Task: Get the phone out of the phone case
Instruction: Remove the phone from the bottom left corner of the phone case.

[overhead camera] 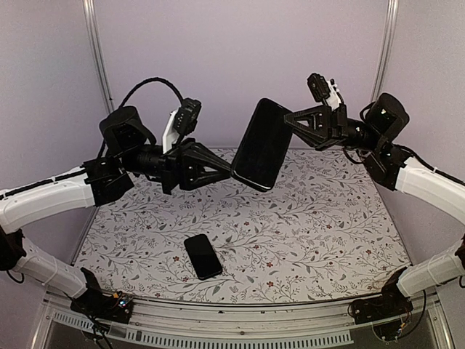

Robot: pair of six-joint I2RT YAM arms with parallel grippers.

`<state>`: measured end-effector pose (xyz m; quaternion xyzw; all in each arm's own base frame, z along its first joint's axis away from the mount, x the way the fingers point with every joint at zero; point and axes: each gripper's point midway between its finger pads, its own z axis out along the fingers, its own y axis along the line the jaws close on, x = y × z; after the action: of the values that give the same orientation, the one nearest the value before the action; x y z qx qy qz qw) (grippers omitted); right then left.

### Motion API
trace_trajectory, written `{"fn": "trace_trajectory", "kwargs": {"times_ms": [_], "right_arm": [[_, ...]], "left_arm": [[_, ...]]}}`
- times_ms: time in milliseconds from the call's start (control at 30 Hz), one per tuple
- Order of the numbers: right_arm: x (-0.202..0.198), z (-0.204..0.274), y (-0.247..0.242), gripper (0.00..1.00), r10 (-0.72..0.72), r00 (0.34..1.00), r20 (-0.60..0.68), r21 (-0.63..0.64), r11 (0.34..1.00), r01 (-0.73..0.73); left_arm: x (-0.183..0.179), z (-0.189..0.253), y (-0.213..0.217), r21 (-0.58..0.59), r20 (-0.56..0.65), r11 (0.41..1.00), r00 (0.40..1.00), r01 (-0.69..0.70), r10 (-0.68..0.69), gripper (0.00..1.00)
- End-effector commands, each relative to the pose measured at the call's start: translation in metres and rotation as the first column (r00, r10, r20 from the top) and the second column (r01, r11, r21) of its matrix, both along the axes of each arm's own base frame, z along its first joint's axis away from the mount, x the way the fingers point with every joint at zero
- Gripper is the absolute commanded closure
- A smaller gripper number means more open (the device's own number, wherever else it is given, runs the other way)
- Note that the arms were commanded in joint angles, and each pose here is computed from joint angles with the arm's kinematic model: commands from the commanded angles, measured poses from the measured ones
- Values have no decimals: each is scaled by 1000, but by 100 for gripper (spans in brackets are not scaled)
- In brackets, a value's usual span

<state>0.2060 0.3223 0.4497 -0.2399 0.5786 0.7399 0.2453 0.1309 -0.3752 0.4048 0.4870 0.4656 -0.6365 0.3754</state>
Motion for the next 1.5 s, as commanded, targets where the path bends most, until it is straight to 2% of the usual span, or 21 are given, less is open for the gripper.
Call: {"fn": "trace_trajectory", "kwargs": {"times_ms": [0,233,267,300,367,400,567,633,800,1033,1200,1467], "right_arm": [[-5,-6,6,100,41,996,-81,-8,999,-42],[-1,-12,5,100,23,992,-124,-14,1000,-25],[0,-12,4,100,15,993,-121,-12,1000,-16],[3,-12,2,100,2,993,-121,-10,1000,-4],[10,-8,-6,100,-35,993,-111,-1,999,35],[13,-7,-10,100,-49,993,-109,3,999,49],[12,15,-18,100,-69,996,-60,37,997,71],[11,23,-20,100,-84,996,-37,54,995,86],[10,41,-25,100,-118,993,4,96,988,118],[3,58,-31,100,-123,991,46,145,983,115],[1,58,-32,100,-120,991,52,147,983,111],[0,62,-33,100,-122,990,65,154,982,111]], "left_arm": [[36,17,-3,-44,131,969,960,-243,247,100],[55,10,3,-10,156,926,914,-378,375,100],[56,9,4,-5,145,922,912,-388,384,98],[56,9,6,-3,134,919,910,-395,392,84],[54,6,10,-6,106,917,912,-399,397,49],[51,6,13,-12,100,918,913,-397,396,34],[38,8,33,-82,106,911,905,-404,411,5],[33,13,35,-107,93,923,920,-370,380,1],[9,31,35,-187,81,959,969,-214,232,1],[20,39,20,-206,67,960,976,-190,207,1],[25,44,9,-213,57,964,982,-162,177,8],[18,43,-1,-210,97,971,986,-111,134,30]]}}
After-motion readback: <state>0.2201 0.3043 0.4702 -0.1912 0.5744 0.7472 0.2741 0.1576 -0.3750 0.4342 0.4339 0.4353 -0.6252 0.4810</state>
